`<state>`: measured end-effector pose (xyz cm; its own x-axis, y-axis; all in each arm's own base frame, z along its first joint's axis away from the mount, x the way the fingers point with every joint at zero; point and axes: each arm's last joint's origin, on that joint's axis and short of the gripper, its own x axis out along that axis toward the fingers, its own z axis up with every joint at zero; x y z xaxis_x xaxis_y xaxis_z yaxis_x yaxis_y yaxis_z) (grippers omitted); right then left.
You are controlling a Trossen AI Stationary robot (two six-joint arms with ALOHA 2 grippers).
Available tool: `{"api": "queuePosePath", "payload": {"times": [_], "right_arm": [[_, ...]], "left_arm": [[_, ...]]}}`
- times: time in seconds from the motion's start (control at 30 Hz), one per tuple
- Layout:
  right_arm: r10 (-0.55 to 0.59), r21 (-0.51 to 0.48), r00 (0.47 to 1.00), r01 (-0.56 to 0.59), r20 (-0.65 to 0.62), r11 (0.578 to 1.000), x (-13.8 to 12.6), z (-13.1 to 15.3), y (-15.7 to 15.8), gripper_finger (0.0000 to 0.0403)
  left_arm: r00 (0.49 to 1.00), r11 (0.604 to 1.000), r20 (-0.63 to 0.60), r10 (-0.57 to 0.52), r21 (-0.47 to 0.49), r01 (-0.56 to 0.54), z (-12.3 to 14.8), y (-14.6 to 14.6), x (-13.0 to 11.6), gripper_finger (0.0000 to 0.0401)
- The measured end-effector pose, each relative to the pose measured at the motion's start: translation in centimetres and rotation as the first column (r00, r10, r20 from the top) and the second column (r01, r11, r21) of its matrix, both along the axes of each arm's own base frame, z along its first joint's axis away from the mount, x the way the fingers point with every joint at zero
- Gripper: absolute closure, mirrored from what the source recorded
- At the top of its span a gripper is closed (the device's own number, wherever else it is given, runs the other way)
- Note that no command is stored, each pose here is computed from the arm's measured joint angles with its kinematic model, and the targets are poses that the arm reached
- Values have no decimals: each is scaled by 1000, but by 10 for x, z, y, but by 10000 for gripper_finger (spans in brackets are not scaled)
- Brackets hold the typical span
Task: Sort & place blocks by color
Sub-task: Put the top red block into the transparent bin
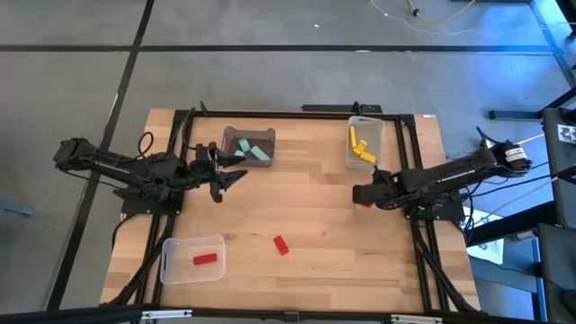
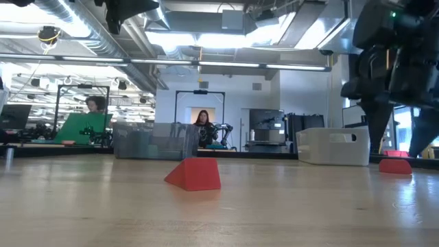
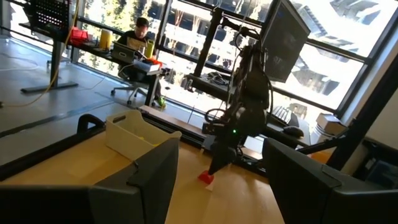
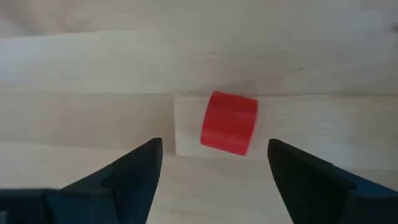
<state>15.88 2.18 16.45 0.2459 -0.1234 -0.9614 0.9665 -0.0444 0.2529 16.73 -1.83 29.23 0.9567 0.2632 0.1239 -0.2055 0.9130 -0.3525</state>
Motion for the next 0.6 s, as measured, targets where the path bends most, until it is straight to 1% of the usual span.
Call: {"api": "queuePosePath", "payload": {"times": [0.27,0.4,0.5,0.6], "right_arm": [[-47,-25,993,45,-111,999,7,-21,1,112],[-47,-22,988,45,-149,999,13,-31,3,113],[-47,-27,984,43,-171,999,15,-34,3,131],[-47,-30,980,42,-193,999,13,-35,3,173]], "left_arm": [[1000,1000,1,10,-2,-10,0,0,0,176],[1000,1000,0,14,-2,-14,0,0,0,176],[1000,1000,1,15,-2,-15,0,0,0,176],[1000,1000,1,15,-2,-15,0,0,0,176]]}}
